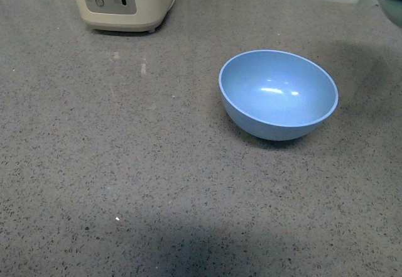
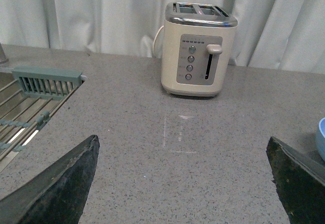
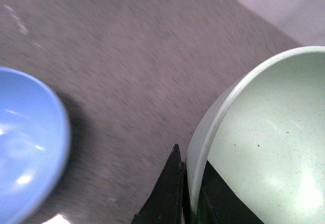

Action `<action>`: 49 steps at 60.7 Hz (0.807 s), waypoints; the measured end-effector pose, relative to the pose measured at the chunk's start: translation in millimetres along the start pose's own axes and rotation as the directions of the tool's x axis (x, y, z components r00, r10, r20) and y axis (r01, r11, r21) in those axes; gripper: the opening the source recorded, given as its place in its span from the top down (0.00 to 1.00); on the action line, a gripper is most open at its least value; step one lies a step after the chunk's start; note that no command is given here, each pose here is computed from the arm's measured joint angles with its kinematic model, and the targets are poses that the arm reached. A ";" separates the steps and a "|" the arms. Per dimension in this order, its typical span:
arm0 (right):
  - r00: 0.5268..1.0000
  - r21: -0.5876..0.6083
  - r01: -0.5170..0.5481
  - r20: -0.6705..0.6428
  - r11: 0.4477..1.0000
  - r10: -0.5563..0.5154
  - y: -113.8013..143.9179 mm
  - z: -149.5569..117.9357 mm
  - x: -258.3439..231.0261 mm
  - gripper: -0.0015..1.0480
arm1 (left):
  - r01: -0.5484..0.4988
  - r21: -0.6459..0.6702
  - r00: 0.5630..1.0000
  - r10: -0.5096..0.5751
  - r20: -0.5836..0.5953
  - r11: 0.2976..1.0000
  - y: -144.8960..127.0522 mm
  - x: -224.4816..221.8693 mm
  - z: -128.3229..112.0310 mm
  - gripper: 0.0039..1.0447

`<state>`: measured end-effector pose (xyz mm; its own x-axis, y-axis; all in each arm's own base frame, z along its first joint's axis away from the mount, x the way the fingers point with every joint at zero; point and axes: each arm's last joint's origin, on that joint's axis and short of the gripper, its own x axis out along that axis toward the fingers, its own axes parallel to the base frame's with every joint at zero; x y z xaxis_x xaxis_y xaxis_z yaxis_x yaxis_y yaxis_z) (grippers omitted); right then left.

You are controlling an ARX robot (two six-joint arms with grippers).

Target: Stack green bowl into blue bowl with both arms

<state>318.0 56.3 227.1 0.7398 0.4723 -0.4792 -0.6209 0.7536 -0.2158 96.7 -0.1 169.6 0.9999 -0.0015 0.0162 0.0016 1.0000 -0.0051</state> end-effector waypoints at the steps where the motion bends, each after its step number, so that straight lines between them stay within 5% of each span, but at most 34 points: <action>1: 1.000 -0.009 -0.024 0.004 1.000 0.024 7.3 4.6 -0.6 0.98 | 0.000 0.000 1.000 0.000 0.000 1.000 0.0 0.0 0.0 0.06; 16: 0.964 -0.036 -0.259 -0.080 0.965 0.256 75.5 9.3 8.6 0.98 | 0.000 0.000 1.000 0.000 0.000 1.000 0.0 0.0 0.0 0.06; 38: 0.954 -0.051 -0.274 -0.141 0.960 0.265 89.8 -2.9 19.2 0.98 | 0.000 0.000 1.000 0.000 0.000 1.000 0.0 0.0 0.0 0.06; 49: 0.968 -0.064 -0.229 -0.123 0.971 0.220 86.9 -2.2 20.9 0.71 | 0.000 0.000 1.000 0.000 0.000 1.000 0.0 0.0 0.0 0.06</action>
<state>278.9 130.7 196.4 0.5474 0.5664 -0.6161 -0.7891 0.5945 -0.1545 96.7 -0.1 169.6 0.9999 -0.0011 0.0162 0.0012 1.0000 -0.0048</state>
